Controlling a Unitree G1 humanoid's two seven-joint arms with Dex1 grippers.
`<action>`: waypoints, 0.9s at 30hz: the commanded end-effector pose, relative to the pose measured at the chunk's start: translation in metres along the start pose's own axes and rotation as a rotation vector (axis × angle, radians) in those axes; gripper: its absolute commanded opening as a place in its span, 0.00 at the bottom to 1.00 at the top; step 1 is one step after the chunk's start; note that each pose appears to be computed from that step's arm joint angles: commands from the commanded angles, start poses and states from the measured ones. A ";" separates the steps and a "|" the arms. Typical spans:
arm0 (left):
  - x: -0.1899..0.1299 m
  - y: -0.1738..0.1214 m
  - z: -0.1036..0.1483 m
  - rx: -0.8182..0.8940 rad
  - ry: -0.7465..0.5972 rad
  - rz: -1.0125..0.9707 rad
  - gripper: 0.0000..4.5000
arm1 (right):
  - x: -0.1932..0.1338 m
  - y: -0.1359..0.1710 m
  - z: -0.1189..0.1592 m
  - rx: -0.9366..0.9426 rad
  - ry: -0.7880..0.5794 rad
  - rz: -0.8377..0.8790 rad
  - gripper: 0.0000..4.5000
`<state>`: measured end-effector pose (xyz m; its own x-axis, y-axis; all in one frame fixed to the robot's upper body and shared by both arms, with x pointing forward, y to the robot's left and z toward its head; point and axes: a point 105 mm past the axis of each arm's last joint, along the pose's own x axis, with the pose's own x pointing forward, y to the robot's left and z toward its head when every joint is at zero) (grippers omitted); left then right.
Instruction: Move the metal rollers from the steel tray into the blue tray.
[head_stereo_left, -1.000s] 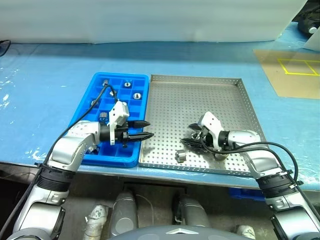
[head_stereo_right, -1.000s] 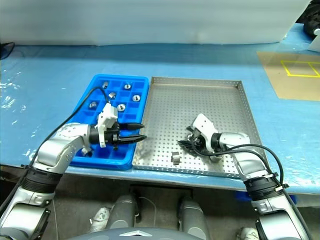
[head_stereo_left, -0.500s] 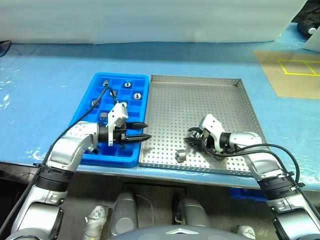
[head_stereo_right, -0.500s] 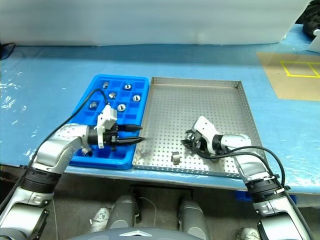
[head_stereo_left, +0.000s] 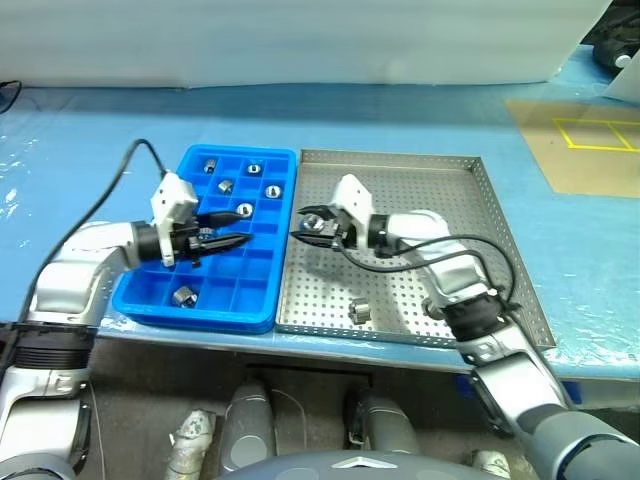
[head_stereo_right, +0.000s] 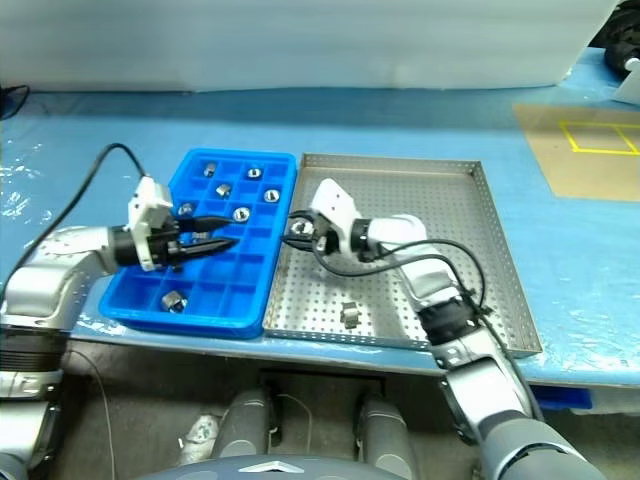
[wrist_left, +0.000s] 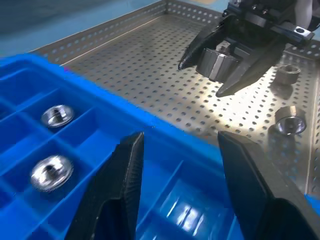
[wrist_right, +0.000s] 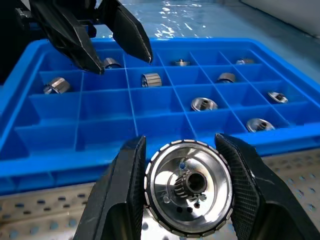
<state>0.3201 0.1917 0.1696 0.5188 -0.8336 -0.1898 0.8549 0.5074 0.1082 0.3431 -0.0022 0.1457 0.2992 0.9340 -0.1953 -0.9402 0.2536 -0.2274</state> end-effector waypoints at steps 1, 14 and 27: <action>-0.023 0.013 0.011 0.049 -0.012 0.105 0.55 | 0.020 -0.004 0.009 -0.057 -0.027 0.024 0.39; -0.024 0.000 0.006 0.016 -0.026 0.135 0.55 | 0.055 0.003 0.010 -0.041 -0.075 0.044 0.39; -0.006 -0.009 0.006 -0.002 -0.032 0.058 0.55 | 0.044 -0.026 0.007 -0.048 -0.094 -0.184 0.82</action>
<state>0.3111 0.1981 0.1657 0.5906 -0.7876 -0.1757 0.8064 0.5840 0.0928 0.3760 0.0384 0.1286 0.4219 0.8964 -0.1357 -0.8860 0.3760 -0.2713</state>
